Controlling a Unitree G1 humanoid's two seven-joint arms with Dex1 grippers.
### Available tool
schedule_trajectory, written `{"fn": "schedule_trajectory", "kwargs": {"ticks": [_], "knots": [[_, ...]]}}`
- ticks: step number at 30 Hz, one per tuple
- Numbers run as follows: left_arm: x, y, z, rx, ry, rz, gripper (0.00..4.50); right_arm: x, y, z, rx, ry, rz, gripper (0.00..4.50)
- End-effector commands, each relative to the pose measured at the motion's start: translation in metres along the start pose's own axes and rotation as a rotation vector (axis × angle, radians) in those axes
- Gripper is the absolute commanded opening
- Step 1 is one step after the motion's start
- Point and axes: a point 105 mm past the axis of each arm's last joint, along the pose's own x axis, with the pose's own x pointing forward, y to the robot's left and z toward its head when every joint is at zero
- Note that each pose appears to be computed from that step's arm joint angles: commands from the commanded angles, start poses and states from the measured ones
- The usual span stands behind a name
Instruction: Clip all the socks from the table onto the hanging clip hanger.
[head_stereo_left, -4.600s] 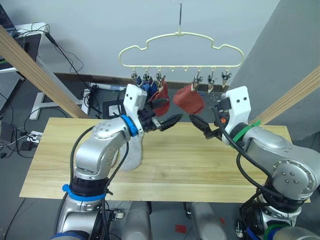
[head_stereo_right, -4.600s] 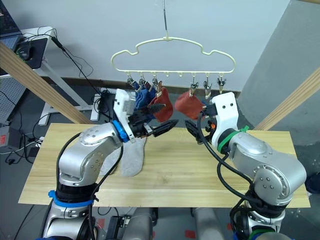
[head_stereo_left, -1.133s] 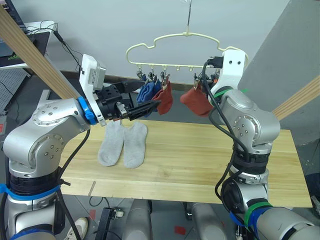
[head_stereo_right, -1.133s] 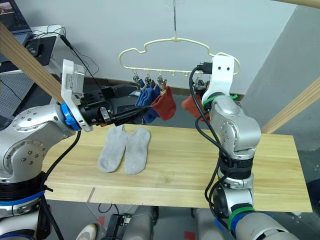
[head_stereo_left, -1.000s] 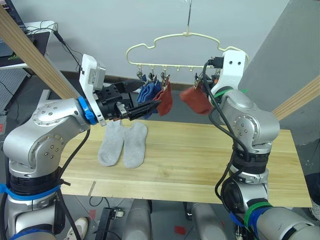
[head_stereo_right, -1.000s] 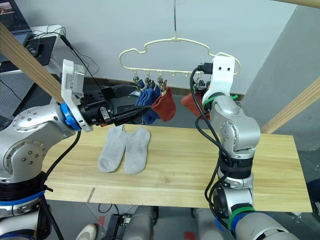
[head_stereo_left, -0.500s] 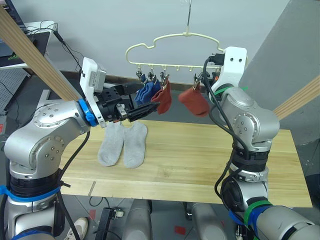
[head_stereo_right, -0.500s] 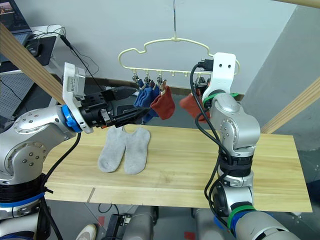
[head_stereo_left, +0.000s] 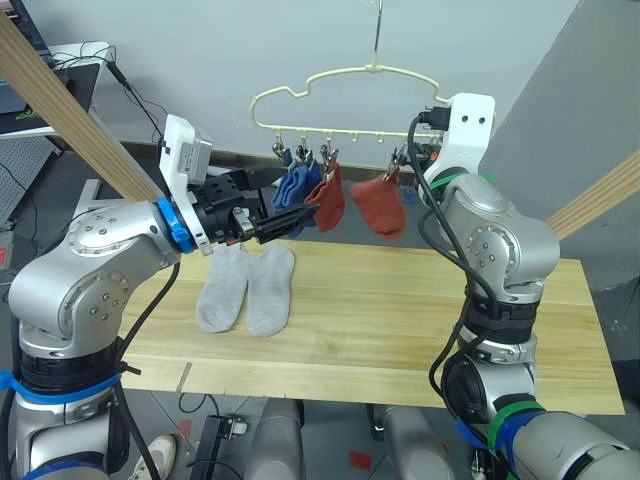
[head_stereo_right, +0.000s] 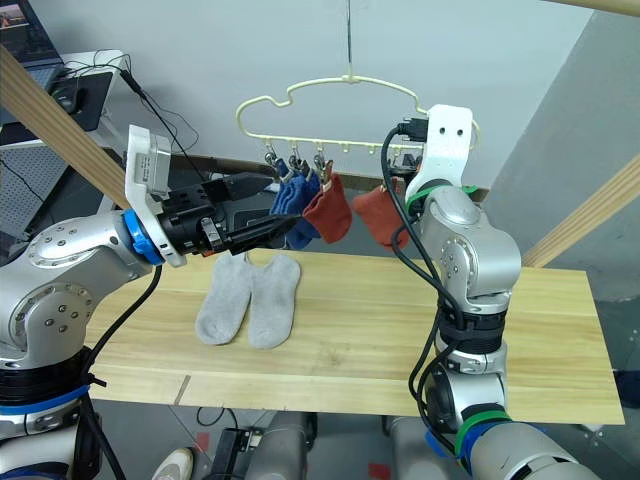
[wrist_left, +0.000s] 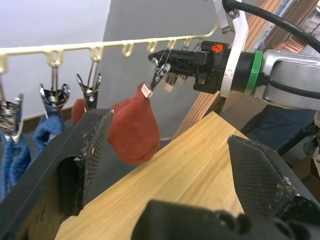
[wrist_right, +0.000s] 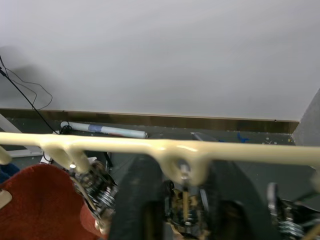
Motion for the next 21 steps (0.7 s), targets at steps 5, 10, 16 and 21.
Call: {"fn": "schedule_trajectory", "kwargs": {"ticks": [5, 10, 16, 21], "knots": [[-0.003, -0.006, 0.008, 0.037, -0.016, -0.013, 4.21, -0.004, 0.004, 0.019, 0.007, -0.071, 0.007, 0.02], [-0.007, -0.004, -0.015, 0.009, 0.115, 0.013, 4.21, -0.004, 0.003, 0.022, 0.007, -0.080, 0.000, 0.02], [-0.016, 0.006, -0.060, 0.054, 0.262, 0.085, 4.21, -0.006, 0.005, 0.027, 0.018, -0.090, 0.007, 0.02], [-0.034, 0.016, -0.125, 0.000, 0.435, 0.149, 4.21, -0.008, 0.006, 0.031, 0.025, -0.097, 0.009, 0.02]]}}
